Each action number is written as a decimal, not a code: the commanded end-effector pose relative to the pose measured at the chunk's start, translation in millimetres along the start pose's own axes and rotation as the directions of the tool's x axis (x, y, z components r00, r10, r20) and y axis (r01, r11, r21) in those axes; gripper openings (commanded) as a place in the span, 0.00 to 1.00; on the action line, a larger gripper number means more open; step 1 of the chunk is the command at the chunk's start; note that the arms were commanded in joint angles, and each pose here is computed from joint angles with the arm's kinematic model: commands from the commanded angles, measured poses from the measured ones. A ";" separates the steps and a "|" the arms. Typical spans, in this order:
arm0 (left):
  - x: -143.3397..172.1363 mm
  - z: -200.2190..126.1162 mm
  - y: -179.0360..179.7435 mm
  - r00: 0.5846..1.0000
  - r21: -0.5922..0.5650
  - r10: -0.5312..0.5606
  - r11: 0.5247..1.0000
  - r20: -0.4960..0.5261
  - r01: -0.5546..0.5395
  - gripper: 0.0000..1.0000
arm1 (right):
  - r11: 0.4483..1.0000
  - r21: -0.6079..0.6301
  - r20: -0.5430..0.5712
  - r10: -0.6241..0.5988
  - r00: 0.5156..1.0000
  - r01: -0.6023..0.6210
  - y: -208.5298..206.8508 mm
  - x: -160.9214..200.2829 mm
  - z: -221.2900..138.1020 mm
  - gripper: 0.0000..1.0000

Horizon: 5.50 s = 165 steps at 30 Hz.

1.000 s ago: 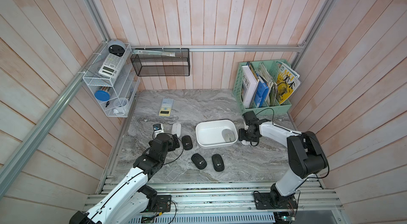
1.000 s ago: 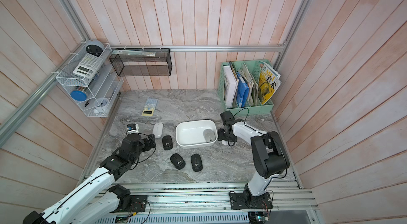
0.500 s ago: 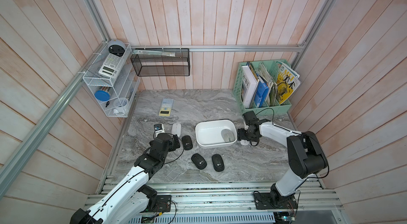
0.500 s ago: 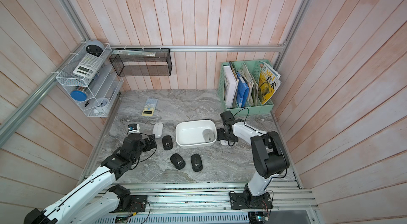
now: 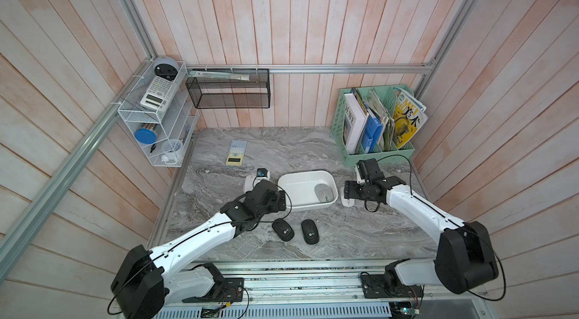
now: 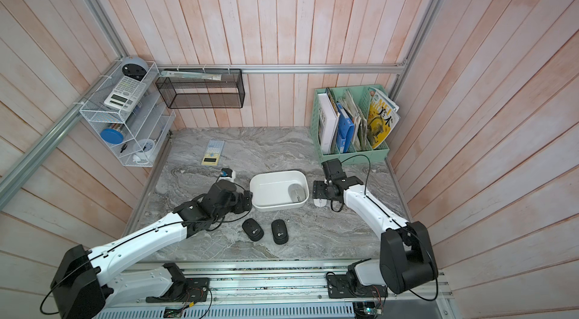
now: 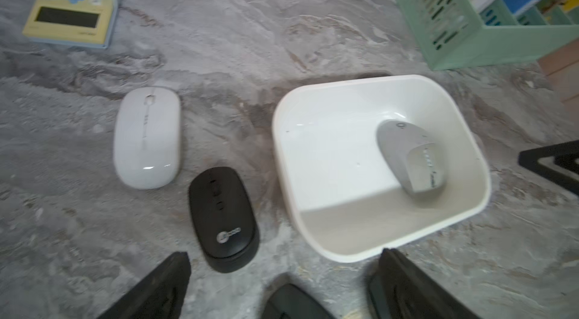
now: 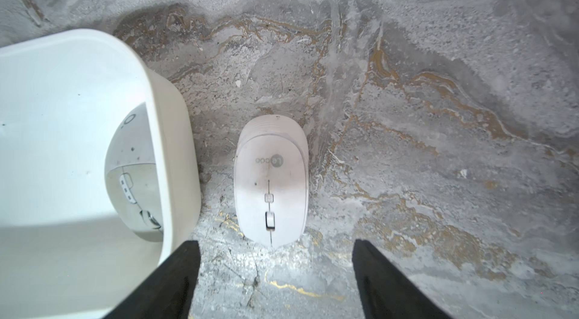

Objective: Take out the mouse from the storage box
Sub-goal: Pick up the mouse from the storage box, then place the mouse at the center of the board.

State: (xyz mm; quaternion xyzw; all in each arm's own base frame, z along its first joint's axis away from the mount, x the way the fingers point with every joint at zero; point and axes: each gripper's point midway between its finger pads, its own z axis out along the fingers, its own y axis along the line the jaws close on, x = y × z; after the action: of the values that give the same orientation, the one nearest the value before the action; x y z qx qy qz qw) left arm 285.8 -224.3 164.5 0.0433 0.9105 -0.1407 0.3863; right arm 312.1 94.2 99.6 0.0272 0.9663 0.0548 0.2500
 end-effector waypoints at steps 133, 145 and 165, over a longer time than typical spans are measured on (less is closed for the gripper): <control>66.4 34.2 -173.2 0.952 0.075 0.248 0.968 -0.178 -0.238 0.57 | 0.976 0.013 0.428 0.192 0.883 -0.218 -56.4 18.2 -56.9 0.90; 119.1 56.9 -211.9 0.935 0.152 0.243 0.966 -0.258 -0.209 0.57 | 0.965 0.024 0.497 0.215 0.840 -0.261 -68.7 18.2 -70.8 0.91; 148.1 88.6 -210.6 0.913 0.105 0.253 0.967 -0.320 -0.231 0.59 | 0.962 0.013 0.519 0.226 0.824 -0.273 -71.1 18.8 -77.9 0.92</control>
State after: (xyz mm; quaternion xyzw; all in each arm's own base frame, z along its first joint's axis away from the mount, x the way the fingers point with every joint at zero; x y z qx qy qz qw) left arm 199.6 -448.5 45.4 0.1957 0.9456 -0.1086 0.2361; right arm 261.0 24.9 158.8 0.1698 0.8498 0.0517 0.4963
